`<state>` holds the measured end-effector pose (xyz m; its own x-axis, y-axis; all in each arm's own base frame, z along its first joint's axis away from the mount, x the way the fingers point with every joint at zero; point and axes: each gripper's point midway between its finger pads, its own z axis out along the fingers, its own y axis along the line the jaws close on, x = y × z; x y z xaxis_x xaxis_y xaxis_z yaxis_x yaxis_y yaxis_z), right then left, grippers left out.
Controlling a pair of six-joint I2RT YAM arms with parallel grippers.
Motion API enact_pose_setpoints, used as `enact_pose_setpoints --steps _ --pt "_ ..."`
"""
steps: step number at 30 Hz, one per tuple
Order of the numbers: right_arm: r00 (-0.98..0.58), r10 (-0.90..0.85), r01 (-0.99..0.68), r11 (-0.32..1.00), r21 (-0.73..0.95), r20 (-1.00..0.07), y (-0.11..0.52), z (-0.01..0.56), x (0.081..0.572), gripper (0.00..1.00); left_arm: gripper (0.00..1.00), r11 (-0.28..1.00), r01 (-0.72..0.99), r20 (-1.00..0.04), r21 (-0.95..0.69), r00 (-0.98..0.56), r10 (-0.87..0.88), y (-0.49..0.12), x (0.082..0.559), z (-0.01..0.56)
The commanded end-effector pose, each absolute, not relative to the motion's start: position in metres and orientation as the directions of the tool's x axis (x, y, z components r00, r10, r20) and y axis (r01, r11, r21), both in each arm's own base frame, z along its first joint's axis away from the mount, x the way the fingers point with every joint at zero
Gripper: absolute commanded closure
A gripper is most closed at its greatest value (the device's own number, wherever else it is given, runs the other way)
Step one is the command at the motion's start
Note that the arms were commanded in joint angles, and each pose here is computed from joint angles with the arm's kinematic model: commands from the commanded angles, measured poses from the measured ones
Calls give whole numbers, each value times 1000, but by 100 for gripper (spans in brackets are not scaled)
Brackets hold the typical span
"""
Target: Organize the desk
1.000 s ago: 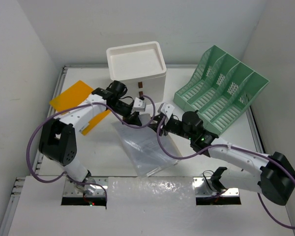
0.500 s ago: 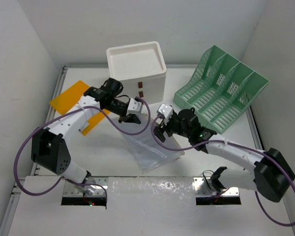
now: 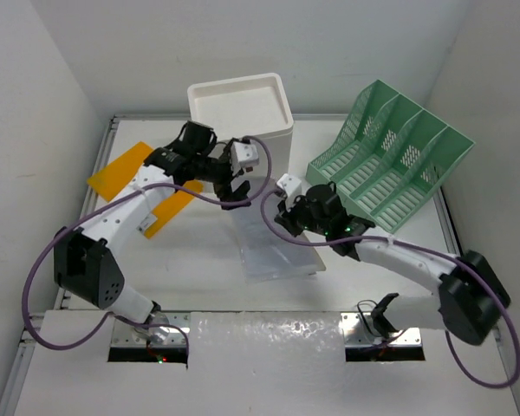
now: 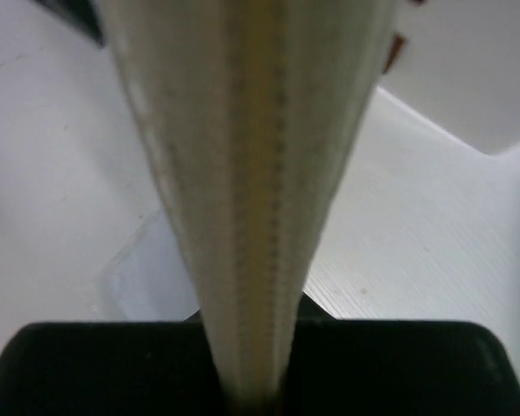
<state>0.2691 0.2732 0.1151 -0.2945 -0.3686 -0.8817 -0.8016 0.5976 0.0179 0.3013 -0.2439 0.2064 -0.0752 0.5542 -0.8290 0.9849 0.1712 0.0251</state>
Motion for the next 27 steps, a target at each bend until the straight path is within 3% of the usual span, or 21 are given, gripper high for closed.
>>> enact_pose_setpoints --steps 1,9,16,19,21,22,24,25,27 --pt "-213 -222 -671 741 -22 -952 251 191 289 100 0 497 860 -876 116 -147 459 -224 342 279" --pt "-170 -70 -456 890 16 -983 187 282 275 100 1 754 643 -948 134 -139 287 -177 352 354" --pt "32 60 -19 998 59 -998 94 367 279 100 0 865 490 -943 110 -222 246 -150 368 342" --pt "143 36 219 973 67 -989 57 395 286 100 0 885 451 -942 115 -233 241 -142 371 340" --pt "91 -104 420 906 -57 -990 32 392 288 100 0 894 432 -941 120 -238 241 -137 373 338" --pt "158 -47 497 867 38 -986 22 401 285 100 0 896 427 -938 122 -245 244 -136 374 335" --pt "138 -152 557 829 -50 -979 18 401 287 100 0 897 422 -934 130 -252 253 -133 374 330" --pt "248 -75 576 813 84 -966 12 411 282 100 1 898 420 -932 132 -256 257 -132 374 328" --pt "195 -168 629 777 -8 -966 11 410 285 100 0 898 417 -926 140 -265 268 -130 375 322"
